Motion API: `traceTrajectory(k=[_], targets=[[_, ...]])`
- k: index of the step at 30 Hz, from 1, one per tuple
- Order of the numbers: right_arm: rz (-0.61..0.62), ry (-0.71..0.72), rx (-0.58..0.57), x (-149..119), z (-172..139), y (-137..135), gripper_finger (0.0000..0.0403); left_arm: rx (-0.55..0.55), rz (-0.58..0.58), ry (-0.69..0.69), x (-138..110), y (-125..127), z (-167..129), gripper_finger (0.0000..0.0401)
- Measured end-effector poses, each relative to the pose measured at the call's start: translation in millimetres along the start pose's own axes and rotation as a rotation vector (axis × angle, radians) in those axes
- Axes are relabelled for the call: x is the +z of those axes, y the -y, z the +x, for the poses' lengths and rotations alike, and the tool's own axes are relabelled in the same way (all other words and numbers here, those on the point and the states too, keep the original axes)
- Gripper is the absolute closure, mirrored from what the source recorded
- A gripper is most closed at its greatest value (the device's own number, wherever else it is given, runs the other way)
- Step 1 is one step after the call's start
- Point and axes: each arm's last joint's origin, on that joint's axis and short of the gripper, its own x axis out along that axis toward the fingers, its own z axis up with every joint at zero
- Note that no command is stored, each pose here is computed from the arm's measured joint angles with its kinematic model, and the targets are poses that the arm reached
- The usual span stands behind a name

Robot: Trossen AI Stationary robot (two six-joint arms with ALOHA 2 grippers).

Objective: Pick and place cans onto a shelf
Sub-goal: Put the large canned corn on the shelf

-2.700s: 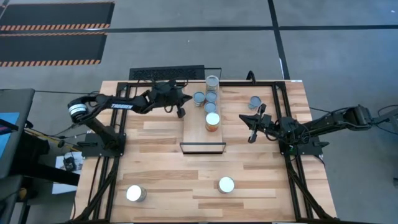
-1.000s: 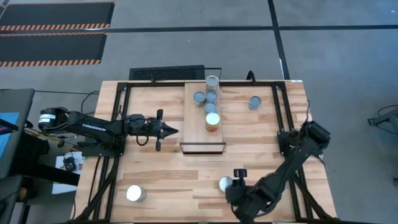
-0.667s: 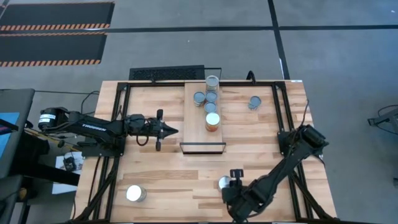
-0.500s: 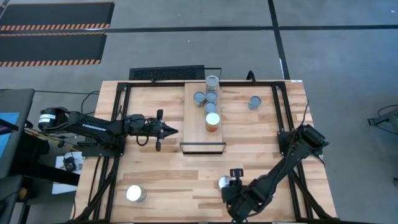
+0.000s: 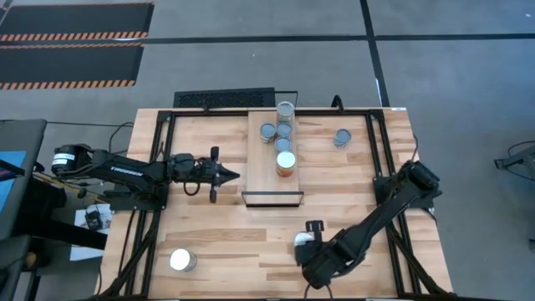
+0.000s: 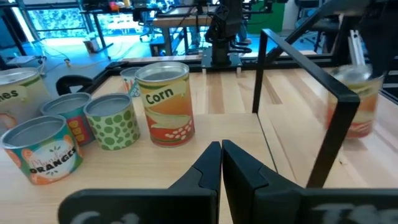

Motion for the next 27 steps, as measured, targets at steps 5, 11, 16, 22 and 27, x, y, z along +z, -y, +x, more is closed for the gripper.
traceTrajectory(k=[5, 11, 16, 22, 27], targets=[[0.046, 0.126, 0.083, 9, -39, 15, 0.0399, 0.016, -0.008, 0.003, 0, 0, 0, 0.0397], [0.032, 0.422, 0.149, 40, -102, 49, 0.0397, 0.016, -0.015, -0.006, 0, 0, 0, 0.0397], [-0.081, 0.608, 0.031, 77, -147, 94, 0.0399, 0.016, -0.011, -0.006, -1, 0, 0, 0.0397], [-0.154, 0.611, -0.126, 107, -157, 167, 0.0400, 0.035, -0.031, 0.009, -4, -4, -4, 0.0397], [-0.186, 0.491, -0.102, 124, -119, 218, 0.0399, 0.093, -0.071, 0.026, -12, -14, -13, 0.0397]])
